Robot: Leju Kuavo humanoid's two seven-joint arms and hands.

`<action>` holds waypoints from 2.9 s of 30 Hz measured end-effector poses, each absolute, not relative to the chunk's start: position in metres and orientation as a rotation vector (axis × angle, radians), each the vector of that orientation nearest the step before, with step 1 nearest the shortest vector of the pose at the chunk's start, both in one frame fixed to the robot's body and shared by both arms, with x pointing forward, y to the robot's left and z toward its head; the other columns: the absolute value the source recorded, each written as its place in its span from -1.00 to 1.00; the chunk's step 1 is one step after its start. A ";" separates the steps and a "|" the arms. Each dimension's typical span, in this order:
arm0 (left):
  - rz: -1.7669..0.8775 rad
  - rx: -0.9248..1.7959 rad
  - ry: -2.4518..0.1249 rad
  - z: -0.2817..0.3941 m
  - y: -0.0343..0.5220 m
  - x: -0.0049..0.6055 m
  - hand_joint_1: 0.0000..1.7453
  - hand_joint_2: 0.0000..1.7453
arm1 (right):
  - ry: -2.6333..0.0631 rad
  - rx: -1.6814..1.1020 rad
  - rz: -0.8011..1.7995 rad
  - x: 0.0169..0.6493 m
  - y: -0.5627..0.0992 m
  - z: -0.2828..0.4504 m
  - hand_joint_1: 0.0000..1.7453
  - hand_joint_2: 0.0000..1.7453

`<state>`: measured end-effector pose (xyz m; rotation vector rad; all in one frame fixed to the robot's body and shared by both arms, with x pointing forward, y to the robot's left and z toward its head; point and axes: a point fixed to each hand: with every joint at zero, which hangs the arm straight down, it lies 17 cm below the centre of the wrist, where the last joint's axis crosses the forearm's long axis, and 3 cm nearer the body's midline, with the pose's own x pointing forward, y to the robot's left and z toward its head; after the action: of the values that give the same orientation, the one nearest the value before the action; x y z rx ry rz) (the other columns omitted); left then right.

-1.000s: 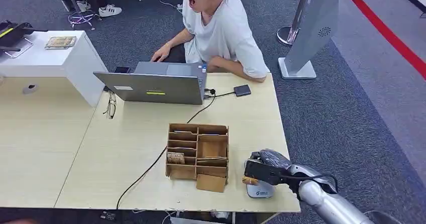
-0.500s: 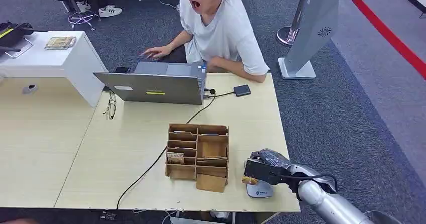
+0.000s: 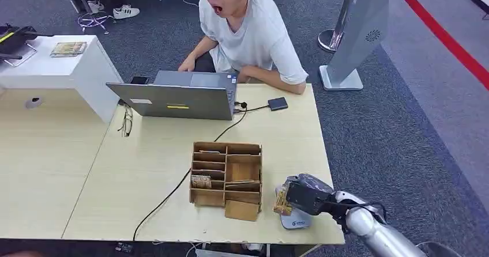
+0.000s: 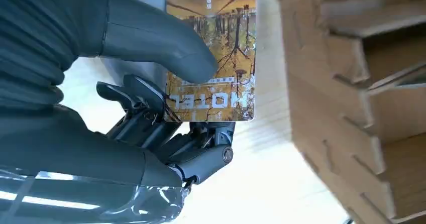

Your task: Pass the card to the sensor for recognition and then transmit it.

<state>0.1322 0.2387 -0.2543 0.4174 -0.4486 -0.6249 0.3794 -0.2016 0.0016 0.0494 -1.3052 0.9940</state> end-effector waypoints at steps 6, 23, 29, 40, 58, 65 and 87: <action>-0.614 0.420 -0.450 -0.254 0.239 0.130 -1.00 -1.00 | -1.402 0.151 0.914 0.371 -0.189 0.029 1.00 1.00; -0.598 0.430 -0.468 -0.252 0.240 0.132 -1.00 -1.00 | -1.760 0.543 0.557 0.350 -0.150 0.163 1.00 1.00; -0.586 0.436 -0.471 -0.251 0.240 0.134 -1.00 -1.00 | -1.864 0.614 0.408 0.348 -0.144 0.209 1.00 1.00; -0.597 0.442 -0.469 -0.249 0.238 0.137 -1.00 -1.00 | -2.048 0.399 0.382 0.350 -0.145 0.250 1.00 1.00; -0.696 0.425 -0.473 -0.245 0.226 0.150 -1.00 -1.00 | -2.184 -0.135 0.624 0.385 -0.112 0.287 1.00 1.00; -0.727 0.424 -0.464 -0.244 0.225 0.157 -1.00 -1.00 | -2.180 -0.391 0.714 0.414 -0.098 0.300 1.00 1.00; -0.746 0.421 -0.456 -0.240 0.225 0.169 -1.00 -1.00 | -2.087 -0.850 0.964 0.452 -0.065 0.294 1.00 1.00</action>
<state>0.1691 0.2250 -0.2401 0.4212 -0.4564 -0.7458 0.4523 -0.0650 0.2937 -0.8504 -2.0870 0.9640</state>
